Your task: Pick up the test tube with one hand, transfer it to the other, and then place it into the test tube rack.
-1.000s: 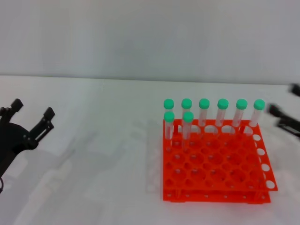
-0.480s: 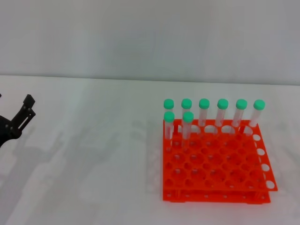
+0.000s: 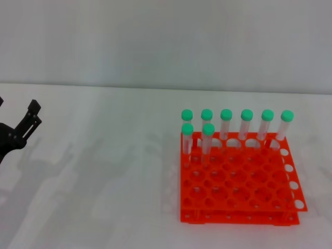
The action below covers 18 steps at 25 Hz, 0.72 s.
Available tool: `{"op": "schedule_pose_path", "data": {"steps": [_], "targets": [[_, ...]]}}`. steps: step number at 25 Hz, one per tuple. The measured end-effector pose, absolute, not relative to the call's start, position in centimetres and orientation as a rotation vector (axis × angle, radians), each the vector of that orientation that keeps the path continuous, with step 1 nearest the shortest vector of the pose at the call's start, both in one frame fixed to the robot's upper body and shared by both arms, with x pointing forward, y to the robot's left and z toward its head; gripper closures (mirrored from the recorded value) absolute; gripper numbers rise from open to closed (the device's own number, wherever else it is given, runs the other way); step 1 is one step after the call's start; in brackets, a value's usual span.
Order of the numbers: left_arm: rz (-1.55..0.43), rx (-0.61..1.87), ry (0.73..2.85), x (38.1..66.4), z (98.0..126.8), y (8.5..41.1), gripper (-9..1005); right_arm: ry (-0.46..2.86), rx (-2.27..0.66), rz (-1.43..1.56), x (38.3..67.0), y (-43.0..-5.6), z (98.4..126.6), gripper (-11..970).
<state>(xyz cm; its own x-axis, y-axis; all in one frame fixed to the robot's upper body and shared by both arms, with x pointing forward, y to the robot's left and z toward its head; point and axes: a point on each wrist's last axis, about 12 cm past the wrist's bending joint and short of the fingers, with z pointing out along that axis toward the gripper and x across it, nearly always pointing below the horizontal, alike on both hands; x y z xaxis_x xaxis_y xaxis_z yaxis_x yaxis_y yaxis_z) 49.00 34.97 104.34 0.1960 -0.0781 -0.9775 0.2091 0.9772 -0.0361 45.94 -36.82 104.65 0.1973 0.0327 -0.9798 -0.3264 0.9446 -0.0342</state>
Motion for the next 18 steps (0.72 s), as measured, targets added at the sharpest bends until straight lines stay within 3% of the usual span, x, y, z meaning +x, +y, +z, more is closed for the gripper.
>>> {"op": "schedule_pose_path", "data": {"steps": [18], "targets": [[-0.200, 0.091, 1.341, 49.35, 104.45, 34.56, 106, 1.356, -0.223, 0.223, 46.48, -36.79, 104.53, 117]]}}
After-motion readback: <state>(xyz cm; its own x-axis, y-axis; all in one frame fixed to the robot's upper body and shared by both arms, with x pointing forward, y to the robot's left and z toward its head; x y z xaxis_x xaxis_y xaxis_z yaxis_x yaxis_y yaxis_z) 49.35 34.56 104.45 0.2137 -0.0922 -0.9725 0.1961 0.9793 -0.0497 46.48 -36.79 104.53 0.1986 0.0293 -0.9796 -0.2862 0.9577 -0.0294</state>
